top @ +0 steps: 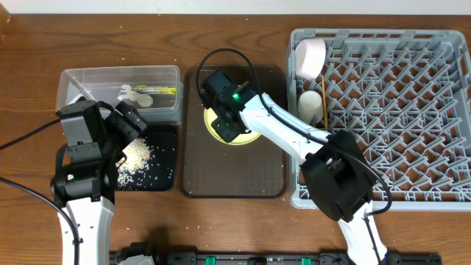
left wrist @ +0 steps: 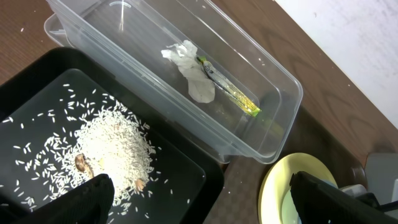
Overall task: Sort waste into correct bins and load items into the dishwasher rack
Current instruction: 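Close the right gripper on the blue bowl's rim and lift it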
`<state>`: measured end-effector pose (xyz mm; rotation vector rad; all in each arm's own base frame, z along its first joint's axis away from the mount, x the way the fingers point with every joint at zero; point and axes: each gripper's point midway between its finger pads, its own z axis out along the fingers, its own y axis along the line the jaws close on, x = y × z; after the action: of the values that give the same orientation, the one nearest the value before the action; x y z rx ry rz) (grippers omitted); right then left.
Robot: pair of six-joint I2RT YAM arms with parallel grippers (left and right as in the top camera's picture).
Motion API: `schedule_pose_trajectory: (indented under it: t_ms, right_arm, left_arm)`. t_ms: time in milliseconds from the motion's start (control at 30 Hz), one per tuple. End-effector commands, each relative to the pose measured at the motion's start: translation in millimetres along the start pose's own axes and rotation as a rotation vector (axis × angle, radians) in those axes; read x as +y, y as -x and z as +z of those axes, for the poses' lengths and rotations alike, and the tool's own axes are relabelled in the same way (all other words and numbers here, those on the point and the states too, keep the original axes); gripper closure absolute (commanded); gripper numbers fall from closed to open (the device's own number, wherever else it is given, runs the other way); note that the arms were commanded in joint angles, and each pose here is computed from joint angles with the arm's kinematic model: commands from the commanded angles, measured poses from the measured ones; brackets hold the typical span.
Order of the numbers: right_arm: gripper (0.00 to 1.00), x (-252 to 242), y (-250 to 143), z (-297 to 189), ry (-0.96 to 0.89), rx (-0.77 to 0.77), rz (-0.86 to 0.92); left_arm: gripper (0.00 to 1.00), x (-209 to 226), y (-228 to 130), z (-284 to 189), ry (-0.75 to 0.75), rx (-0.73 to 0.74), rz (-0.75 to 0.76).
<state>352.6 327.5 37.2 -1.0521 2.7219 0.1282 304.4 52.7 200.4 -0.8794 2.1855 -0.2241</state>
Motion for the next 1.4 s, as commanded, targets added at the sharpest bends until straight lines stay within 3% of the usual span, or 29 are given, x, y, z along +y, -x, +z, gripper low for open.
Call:
schedule_pose_trajectory:
  t_ms: [0, 600, 867, 1033, 1367]
  right_arm:
    - [0.85, -0.6, -2.1, 2.8, -0.017, 0.011, -0.014]
    - [0.89, -0.6, -3.9, 2.8, -0.017, 0.018, -0.014]
    - [0.82, -0.7, -3.6, 3.3, -0.018, 0.016, -0.015]
    - [0.90, -2.5, -4.6, 5.7, -0.028, 0.015, -0.017]
    - [0.89, -2.6, -7.1, 7.6, -0.029, 0.022, -0.018]
  left_arm:
    - [0.07, -2.2, 7.7, -4.0, -0.002, -0.019, -0.001]
    - [0.07, -2.2, 7.7, -4.0, -0.002, -0.019, -0.001]
    - [0.07, -2.2, 7.7, -4.0, -0.002, -0.019, -0.001]
    - [0.06, -2.2, 7.7, -4.0, -0.002, -0.019, -0.001]
    - [0.07, -2.3, 7.6, -4.0, -0.002, -0.019, -0.001]
